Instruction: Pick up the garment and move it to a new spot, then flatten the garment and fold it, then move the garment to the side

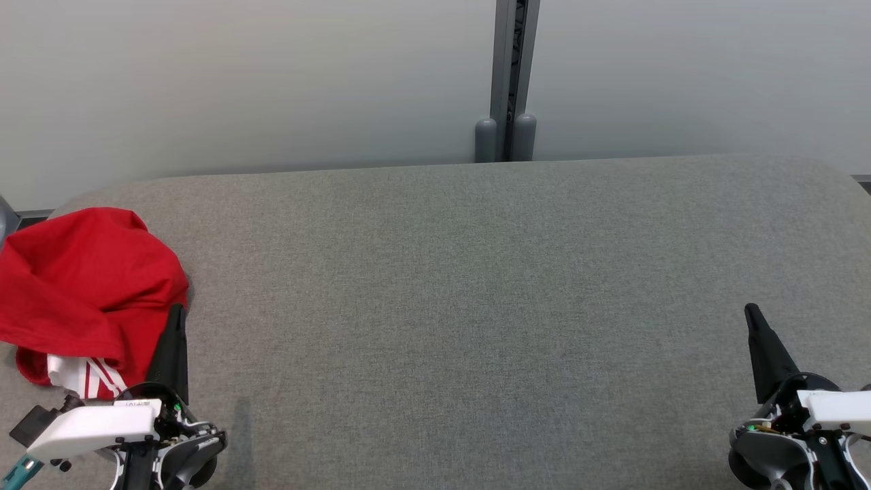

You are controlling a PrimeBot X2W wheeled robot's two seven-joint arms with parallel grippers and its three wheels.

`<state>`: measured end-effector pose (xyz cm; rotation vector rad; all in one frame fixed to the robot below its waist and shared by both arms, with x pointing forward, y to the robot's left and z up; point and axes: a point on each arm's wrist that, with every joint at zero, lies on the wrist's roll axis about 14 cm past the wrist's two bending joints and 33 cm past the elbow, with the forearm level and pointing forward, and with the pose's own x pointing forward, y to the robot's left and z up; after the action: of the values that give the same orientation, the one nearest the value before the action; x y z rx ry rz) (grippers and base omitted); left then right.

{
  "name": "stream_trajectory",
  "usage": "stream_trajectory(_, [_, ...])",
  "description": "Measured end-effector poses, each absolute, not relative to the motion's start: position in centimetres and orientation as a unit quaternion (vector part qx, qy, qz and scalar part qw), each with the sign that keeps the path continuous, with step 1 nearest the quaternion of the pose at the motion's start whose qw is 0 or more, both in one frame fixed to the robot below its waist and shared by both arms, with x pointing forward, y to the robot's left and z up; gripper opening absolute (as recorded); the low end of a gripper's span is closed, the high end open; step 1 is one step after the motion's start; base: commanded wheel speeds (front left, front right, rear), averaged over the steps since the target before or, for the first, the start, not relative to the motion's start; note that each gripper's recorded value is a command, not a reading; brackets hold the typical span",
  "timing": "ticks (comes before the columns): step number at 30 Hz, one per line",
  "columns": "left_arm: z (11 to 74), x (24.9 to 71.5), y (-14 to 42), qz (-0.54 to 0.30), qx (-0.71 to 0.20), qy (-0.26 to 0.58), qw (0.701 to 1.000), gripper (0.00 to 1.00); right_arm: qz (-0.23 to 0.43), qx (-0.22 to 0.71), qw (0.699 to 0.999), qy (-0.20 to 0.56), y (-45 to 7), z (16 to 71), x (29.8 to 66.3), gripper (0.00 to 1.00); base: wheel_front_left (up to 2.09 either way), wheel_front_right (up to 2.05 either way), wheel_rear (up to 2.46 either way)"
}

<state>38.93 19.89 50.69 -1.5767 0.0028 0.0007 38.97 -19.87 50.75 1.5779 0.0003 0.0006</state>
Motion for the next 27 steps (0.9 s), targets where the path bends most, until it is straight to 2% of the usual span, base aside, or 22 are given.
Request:
stream_trajectory(24, [50.65,38.92,19.89,0.001,-0.709,0.002,0.705,0.00,0.000,0.710,0.704,0.001,-19.86,50.72,38.97,0.00,0.00,0.00,0.00])
stream_trajectory(25, [50.33,38.83,19.83,0.004,-0.710,0.005,0.704,1.00,-0.003,0.711,0.703,0.003,-19.80,50.44,38.90,1.00,0.00,0.00,0.00])
stream_trajectory(27, [49.81,38.65,19.72,0.009,-0.712,0.011,0.702,1.00,-0.008,0.713,0.701,0.008,-19.67,49.99,38.74,1.00,0.00,0.00,0.00])
